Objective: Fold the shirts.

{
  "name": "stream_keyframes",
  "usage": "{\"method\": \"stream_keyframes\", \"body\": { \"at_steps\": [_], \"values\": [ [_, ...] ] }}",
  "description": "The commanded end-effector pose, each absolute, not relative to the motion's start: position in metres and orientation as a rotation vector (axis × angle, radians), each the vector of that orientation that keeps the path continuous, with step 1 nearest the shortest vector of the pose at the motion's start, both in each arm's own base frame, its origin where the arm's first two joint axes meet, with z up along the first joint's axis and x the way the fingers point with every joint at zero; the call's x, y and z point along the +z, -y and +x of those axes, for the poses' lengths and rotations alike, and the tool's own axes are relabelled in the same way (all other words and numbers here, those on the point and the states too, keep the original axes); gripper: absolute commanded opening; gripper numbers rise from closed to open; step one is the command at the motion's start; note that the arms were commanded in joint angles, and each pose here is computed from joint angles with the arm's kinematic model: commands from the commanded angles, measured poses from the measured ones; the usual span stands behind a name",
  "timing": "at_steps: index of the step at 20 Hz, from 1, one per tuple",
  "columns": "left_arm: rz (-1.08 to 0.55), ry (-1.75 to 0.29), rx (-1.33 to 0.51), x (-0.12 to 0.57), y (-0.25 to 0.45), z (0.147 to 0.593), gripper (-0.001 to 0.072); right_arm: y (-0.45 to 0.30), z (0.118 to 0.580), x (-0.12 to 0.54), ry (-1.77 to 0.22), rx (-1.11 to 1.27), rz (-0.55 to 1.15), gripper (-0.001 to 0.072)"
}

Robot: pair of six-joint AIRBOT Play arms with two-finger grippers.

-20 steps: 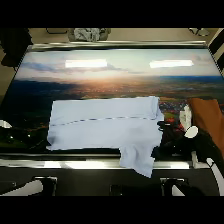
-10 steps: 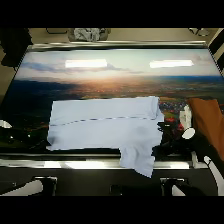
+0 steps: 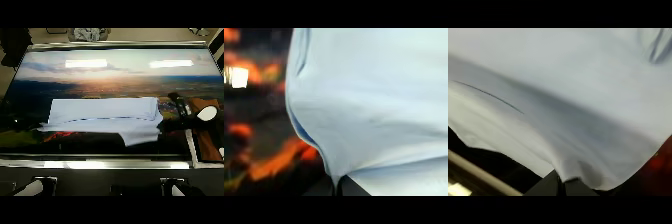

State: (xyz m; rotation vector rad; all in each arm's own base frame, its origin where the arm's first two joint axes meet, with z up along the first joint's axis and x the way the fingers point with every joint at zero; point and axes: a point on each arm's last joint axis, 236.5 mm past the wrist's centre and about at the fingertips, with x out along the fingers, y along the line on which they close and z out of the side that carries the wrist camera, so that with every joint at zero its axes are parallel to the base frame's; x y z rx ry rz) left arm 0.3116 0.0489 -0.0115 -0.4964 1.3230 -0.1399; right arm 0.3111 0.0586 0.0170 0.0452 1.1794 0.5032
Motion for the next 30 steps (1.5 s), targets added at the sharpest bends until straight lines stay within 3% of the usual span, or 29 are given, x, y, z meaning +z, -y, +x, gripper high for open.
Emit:
{"method": "stream_keyframes", "body": {
  "at_steps": [1,8,16,17,18,19,20,22,24,30],
  "values": [
    [-0.472,-1.146,-0.118,0.028,-0.049,0.366,0.0028,-0.047,0.375,0.062,-1.01,0.433,0.028,0.005],
    [-0.54,-1.26,-0.147,-0.023,-0.044,0.453,0.0031,-0.047,0.47,-0.014,-1.069,0.426,0.197,0.0051],
    [-0.607,-1.388,-0.138,-0.078,-0.043,0.457,0.0033,-0.055,0.484,-0.054,-1.106,0.446,0.277,0.0055],
    [-0.609,-1.387,-0.139,-0.077,-0.043,0.457,0.0077,-0.055,0.484,-0.051,-1.103,0.448,0.28,0.0092],
    [-0.605,-1.391,-0.144,-0.074,-0.043,0.456,0.0334,-0.054,0.482,-0.044,-1.097,0.453,0.276,0.0322],
    [-0.605,-1.393,-0.151,-0.069,-0.044,0.456,0.0587,-0.052,0.478,-0.032,-1.088,0.489,0.246,0.0641],
    [-0.603,-1.387,-0.156,-0.061,-0.048,0.457,0.0621,-0.044,0.472,-0.021,-1.084,0.522,0.2,0.0705],
    [-0.631,-1.347,-0.118,-0.038,-0.059,0.463,0.0614,-0.006,0.453,-0.017,-1.14,0.496,0.186,0.0708],
    [-0.686,-1.285,-0.054,-0.012,-0.065,0.47,0.0553,0.023,0.43,-0.027,-1.225,0.477,0.284,0.0713],
    [-0.545,-1.129,-0.138,0.069,-0.036,0.471,0.0525,0.007,0.429,-0.057,-1.258,0.553,0.58,0.0713]
  ]
}}
